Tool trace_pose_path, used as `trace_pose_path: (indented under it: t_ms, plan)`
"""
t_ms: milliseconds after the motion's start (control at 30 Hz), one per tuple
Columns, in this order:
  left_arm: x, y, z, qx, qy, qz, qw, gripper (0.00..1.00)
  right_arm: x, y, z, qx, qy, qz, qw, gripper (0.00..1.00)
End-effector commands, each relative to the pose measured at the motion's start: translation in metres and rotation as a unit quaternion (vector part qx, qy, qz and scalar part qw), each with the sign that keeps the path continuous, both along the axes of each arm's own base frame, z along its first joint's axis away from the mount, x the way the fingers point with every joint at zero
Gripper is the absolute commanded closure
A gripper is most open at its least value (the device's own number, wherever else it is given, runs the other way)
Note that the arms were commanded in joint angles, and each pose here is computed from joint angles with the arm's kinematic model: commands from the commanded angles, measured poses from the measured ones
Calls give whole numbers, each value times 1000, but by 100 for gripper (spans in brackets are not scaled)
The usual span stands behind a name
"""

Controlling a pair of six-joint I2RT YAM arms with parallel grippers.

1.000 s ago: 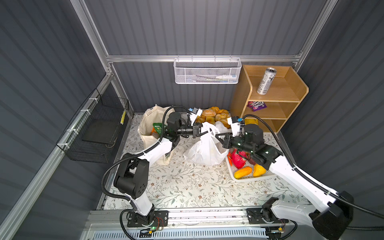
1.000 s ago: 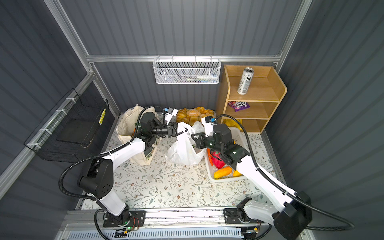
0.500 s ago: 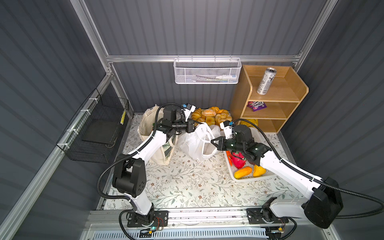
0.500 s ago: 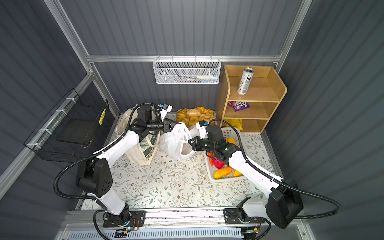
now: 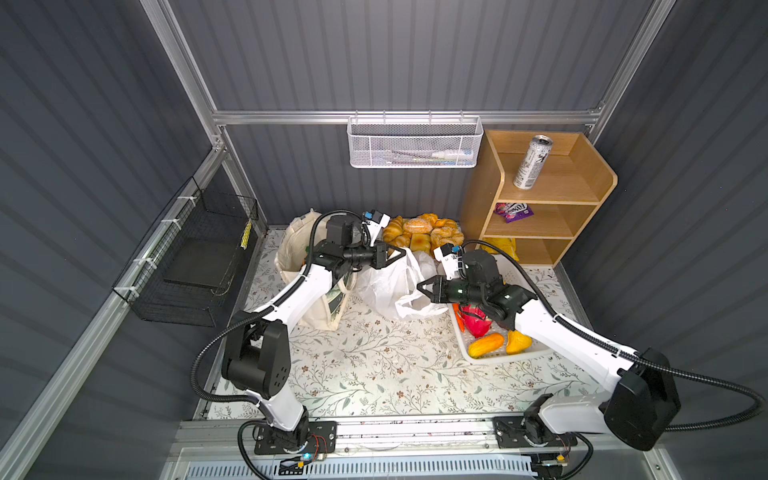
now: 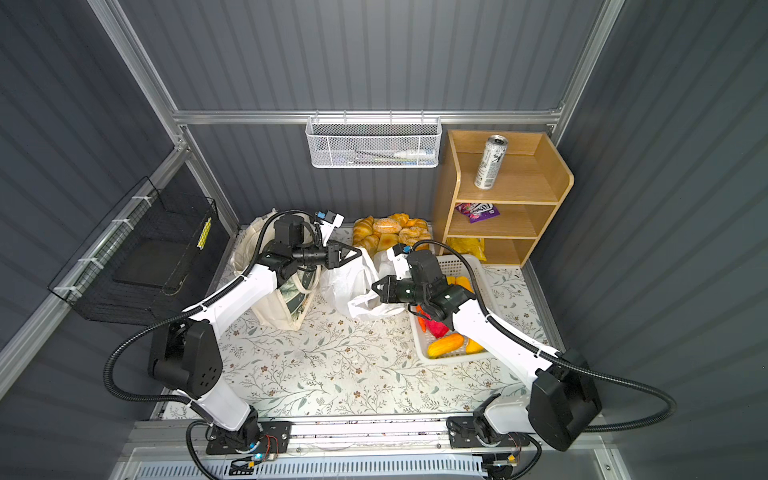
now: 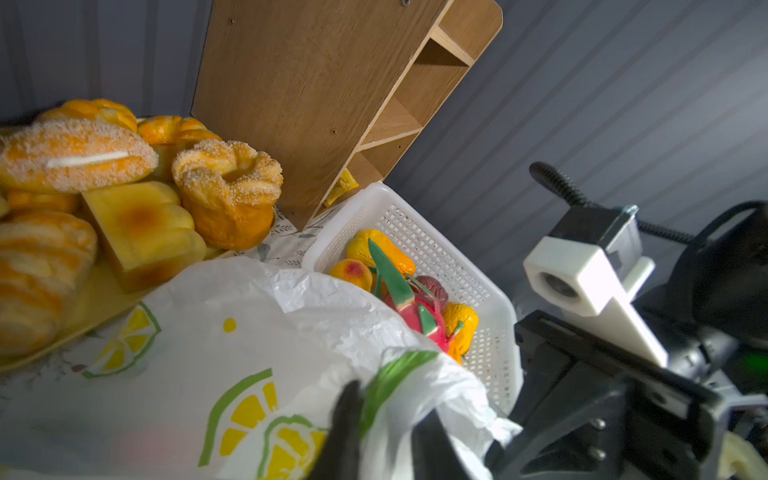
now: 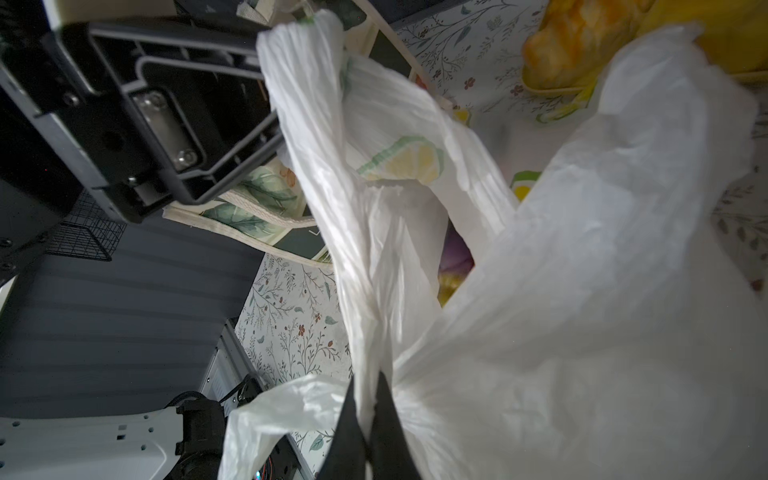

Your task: Place the mixed food into the grocery bags and tie them

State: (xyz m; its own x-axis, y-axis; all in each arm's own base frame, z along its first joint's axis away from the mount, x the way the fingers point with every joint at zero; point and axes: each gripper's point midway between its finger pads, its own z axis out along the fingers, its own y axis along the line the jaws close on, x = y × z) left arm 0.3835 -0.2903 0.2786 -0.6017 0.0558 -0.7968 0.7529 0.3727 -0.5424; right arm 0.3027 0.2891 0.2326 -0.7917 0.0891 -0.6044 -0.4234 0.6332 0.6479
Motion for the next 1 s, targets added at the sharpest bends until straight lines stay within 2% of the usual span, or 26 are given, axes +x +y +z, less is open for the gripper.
trace_pose_path:
  t_ms: [0, 67, 167, 300, 533, 600, 700, 800, 967]
  plan:
    - [-17, 9, 36, 13, -63, -3, 998, 63, 1, 2, 2, 0, -4, 0, 1000, 100]
    - [-27, 16, 44, 34, -85, -2, 996, 55, 5, 2, 1, -2, -6, -5, 1000, 100]
    - [-43, 24, 44, 55, -99, -5, 994, 50, 8, 0, 0, -3, -6, -13, 1000, 100]
    - [-76, 31, 45, 65, -104, -35, 992, 48, 13, -1, 3, -1, -7, -15, 1000, 100]
    - [-139, 22, 20, 154, -128, -73, 977, 47, 16, -2, 5, 0, -5, -14, 1000, 100]
    - [-141, 31, 17, 178, -144, -48, 972, 47, 17, -1, 3, -1, -2, -12, 1000, 100]
    - [-147, 40, 25, 167, -184, -28, 968, 45, 17, -1, 2, -1, -1, -13, 1000, 100]
    - [-159, 36, 22, 165, -167, -50, 971, 45, 18, -1, 1, -3, 1, -14, 1000, 100]
    - [-183, 19, 4, 213, -182, -85, 956, 43, 20, 0, -2, -3, 6, -15, 1000, 100]
